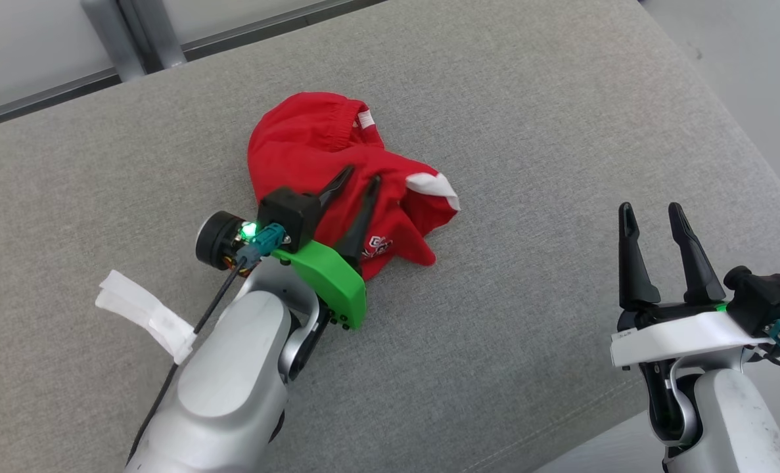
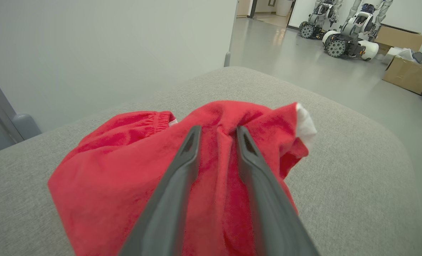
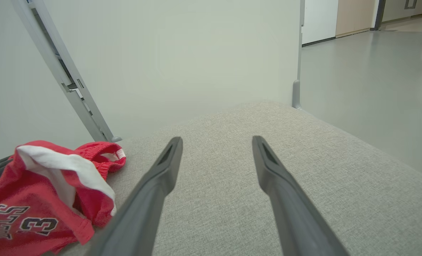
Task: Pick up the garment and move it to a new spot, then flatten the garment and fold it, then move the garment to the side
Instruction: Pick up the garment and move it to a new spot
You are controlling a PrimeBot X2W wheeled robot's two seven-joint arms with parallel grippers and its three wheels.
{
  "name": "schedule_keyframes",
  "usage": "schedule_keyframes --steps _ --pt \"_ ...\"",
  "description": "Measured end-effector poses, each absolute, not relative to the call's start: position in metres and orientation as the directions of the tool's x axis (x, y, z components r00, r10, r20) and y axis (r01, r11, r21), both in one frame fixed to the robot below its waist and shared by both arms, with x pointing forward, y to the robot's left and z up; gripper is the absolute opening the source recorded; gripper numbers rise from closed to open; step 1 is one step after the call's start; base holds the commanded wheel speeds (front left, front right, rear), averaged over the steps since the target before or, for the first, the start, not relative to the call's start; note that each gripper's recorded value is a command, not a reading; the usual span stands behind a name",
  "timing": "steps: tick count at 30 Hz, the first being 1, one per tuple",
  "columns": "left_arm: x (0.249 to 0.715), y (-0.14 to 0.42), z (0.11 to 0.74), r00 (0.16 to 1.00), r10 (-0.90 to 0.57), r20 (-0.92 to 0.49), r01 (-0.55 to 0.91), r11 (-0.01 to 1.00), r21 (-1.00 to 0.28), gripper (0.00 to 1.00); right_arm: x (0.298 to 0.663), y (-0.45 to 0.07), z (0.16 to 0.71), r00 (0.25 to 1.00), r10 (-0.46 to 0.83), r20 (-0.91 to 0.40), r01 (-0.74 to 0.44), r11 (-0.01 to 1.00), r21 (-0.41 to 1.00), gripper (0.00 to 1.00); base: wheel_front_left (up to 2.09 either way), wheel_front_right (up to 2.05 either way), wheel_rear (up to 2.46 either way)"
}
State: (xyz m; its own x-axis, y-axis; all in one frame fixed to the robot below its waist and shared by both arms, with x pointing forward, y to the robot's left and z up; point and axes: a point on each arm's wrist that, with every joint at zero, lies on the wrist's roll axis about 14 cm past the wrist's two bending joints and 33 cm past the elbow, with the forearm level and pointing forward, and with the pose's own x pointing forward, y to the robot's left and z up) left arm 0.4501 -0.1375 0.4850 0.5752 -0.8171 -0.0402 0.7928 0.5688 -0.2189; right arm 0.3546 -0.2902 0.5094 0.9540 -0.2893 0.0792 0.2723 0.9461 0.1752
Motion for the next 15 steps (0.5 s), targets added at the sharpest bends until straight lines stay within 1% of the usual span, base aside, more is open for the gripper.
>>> schedule_keyframes --steps 3,7,10,15 --pt "0.444 -0.136 0.481 0.576 -0.817 -0.033 0.793 0.568 -0.22 1.0 0.357 -0.287 0.509 0.957 -0.278 0.08 0.261 0.949 0.179 1.0 0.0 0.0 0.0" --pt "0.447 -0.128 0.497 0.601 -0.798 0.027 0.785 0.584 -0.206 1.0 0.359 -0.281 0.51 0.961 -0.263 0.085 0.244 0.952 0.182 1.0 0.0 0.0 0.0" --pt "0.455 -0.115 0.516 0.644 -0.76 0.085 0.76 0.622 -0.189 1.0 0.362 -0.276 0.513 0.965 -0.244 0.096 0.224 0.957 0.182 1.0 0.0 0.0 0.0" --pt "0.474 -0.068 0.542 0.739 -0.655 0.156 0.673 0.724 -0.149 1.0 0.366 -0.263 0.516 0.973 -0.204 0.109 0.183 0.967 0.18 1.0 0.0 0.0 0.0"
